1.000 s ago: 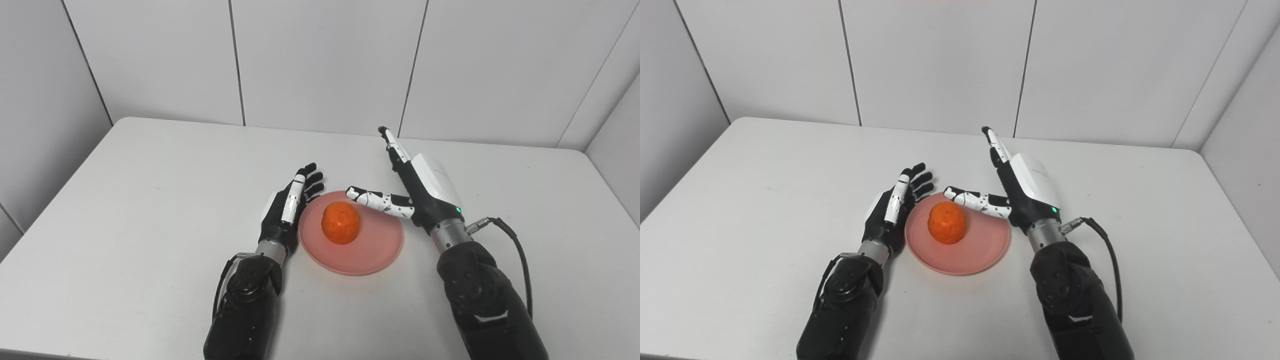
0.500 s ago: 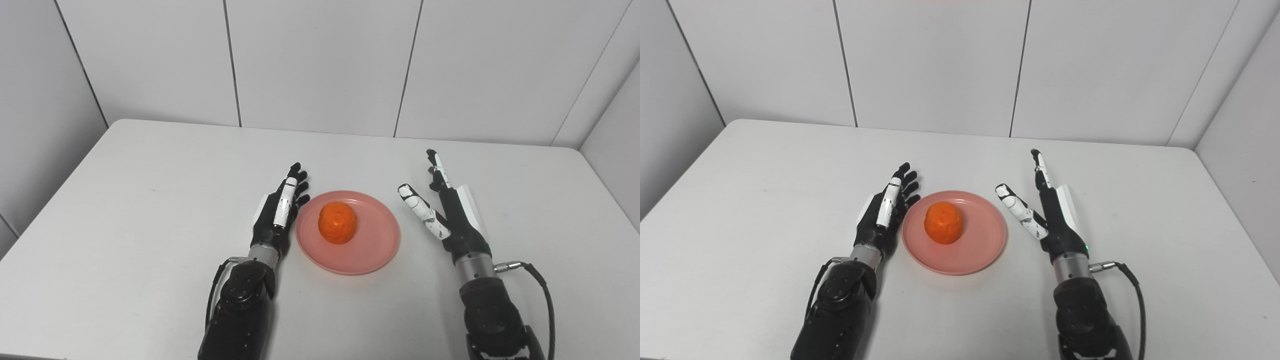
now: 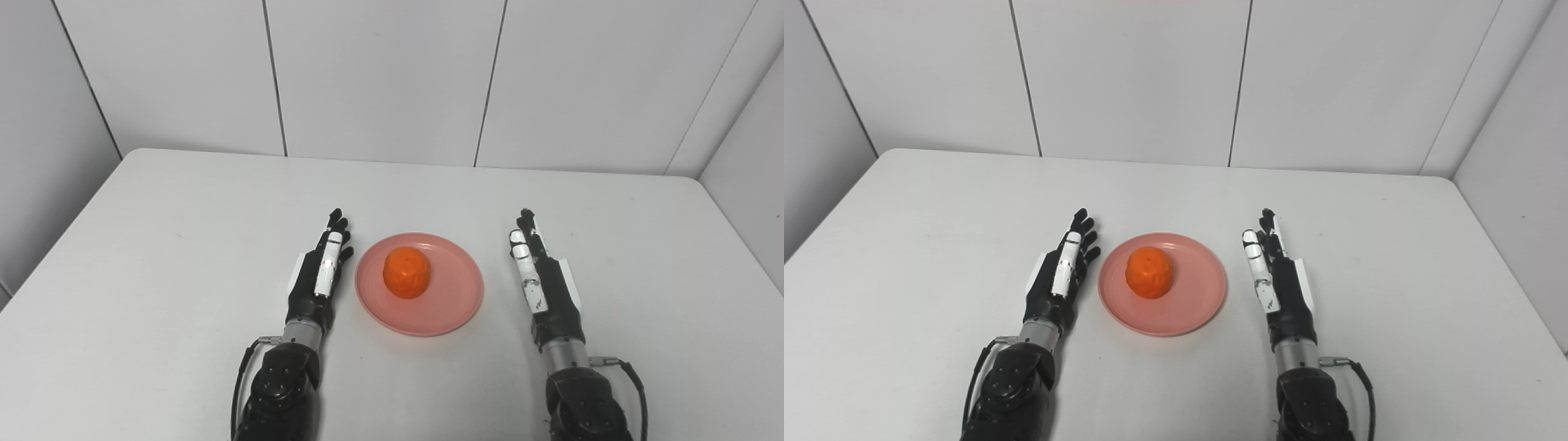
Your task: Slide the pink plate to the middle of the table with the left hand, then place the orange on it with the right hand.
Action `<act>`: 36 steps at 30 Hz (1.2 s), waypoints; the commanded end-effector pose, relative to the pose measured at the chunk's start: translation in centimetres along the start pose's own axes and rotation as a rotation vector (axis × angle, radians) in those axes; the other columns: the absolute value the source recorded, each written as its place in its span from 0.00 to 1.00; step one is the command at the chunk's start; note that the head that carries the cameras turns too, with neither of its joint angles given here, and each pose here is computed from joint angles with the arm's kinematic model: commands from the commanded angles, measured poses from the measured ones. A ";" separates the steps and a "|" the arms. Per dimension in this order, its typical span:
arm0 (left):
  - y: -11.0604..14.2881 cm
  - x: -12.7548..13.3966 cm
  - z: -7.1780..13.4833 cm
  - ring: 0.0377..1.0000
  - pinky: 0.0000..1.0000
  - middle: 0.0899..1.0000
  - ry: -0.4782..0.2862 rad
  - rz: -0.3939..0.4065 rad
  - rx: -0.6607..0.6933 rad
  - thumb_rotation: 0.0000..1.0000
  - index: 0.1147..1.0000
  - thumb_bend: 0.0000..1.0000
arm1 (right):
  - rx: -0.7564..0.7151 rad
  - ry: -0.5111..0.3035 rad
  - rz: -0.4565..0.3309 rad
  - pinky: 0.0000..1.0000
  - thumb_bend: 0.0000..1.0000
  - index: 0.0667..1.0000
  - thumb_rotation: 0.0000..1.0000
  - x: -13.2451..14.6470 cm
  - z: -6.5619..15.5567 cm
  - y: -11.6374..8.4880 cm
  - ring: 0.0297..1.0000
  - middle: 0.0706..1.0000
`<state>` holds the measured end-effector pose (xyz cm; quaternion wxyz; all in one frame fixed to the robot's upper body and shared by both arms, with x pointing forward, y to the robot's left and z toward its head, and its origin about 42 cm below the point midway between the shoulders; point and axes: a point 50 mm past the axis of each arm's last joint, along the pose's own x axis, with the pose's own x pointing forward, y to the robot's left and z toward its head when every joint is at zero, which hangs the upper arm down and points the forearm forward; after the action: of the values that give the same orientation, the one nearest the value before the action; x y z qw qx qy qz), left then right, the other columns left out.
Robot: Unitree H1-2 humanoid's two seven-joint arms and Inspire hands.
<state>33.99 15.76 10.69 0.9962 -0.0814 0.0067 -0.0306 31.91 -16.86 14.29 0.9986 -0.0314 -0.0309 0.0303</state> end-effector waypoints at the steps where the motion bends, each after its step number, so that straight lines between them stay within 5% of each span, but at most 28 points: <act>1: -0.4 -0.1 1.2 1.00 1.00 1.00 -0.035 -0.029 -0.013 1.00 1.00 0.39 | 0.045 -0.102 -0.006 0.94 0.24 0.96 1.00 0.3 1.4 0.6 0.95 0.96; 20: 0.0 -3.7 0.8 1.00 1.00 1.00 0.000 -0.045 0.078 1.00 1.00 0.37 | 0.088 -0.074 0.009 1.00 0.20 0.99 1.00 -1.2 0.1 2.0 0.99 0.99; 36: -0.5 -3.6 0.5 1.00 1.00 1.00 -0.006 -0.038 0.139 1.00 1.00 0.41 | 0.050 -0.056 0.000 1.00 0.23 1.00 1.00 -1.3 -0.5 1.5 1.00 1.00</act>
<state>29.86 15.84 10.69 0.9985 -0.0206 0.0137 -0.0494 29.81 -15.78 12.17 0.9992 -0.0108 -0.0218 0.0307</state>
